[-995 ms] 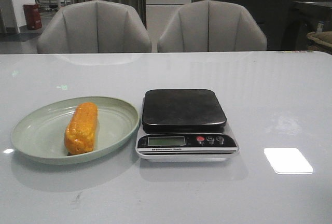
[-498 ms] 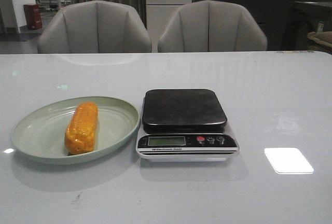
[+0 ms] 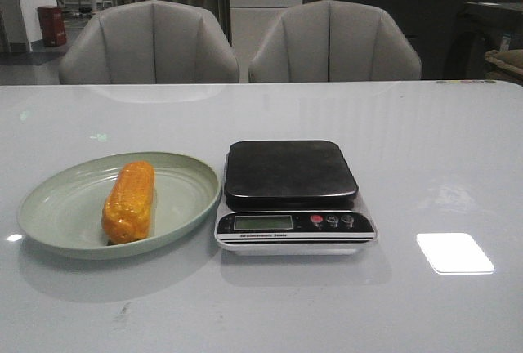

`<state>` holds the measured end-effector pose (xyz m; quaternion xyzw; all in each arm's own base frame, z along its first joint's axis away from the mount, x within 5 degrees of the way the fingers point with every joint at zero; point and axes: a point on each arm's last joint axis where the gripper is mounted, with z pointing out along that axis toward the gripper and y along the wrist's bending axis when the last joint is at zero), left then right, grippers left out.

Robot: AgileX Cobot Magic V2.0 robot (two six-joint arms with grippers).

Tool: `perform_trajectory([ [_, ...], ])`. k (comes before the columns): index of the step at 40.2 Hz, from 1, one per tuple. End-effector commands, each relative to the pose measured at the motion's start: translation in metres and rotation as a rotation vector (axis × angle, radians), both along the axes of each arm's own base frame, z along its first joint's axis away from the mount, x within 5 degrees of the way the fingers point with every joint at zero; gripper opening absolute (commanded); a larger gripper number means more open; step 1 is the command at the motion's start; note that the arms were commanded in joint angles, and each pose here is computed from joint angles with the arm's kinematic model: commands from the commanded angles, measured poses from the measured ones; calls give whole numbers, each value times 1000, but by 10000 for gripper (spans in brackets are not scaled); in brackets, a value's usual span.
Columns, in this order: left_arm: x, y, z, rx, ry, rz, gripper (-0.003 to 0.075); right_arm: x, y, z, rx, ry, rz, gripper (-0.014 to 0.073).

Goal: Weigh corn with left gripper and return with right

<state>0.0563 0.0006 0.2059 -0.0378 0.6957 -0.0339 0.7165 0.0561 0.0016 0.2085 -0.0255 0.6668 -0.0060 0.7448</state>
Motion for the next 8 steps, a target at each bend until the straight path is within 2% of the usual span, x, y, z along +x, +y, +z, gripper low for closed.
perform_trajectory([
  [1, -2, -1, 8, -11, -100, -10, 134, -2, -1, 7, -16, -95, -11, 179],
  [8, -2, -1, 8, -11, -100, -10, 134, -2, -1, 7, -16, -95, -11, 179],
])
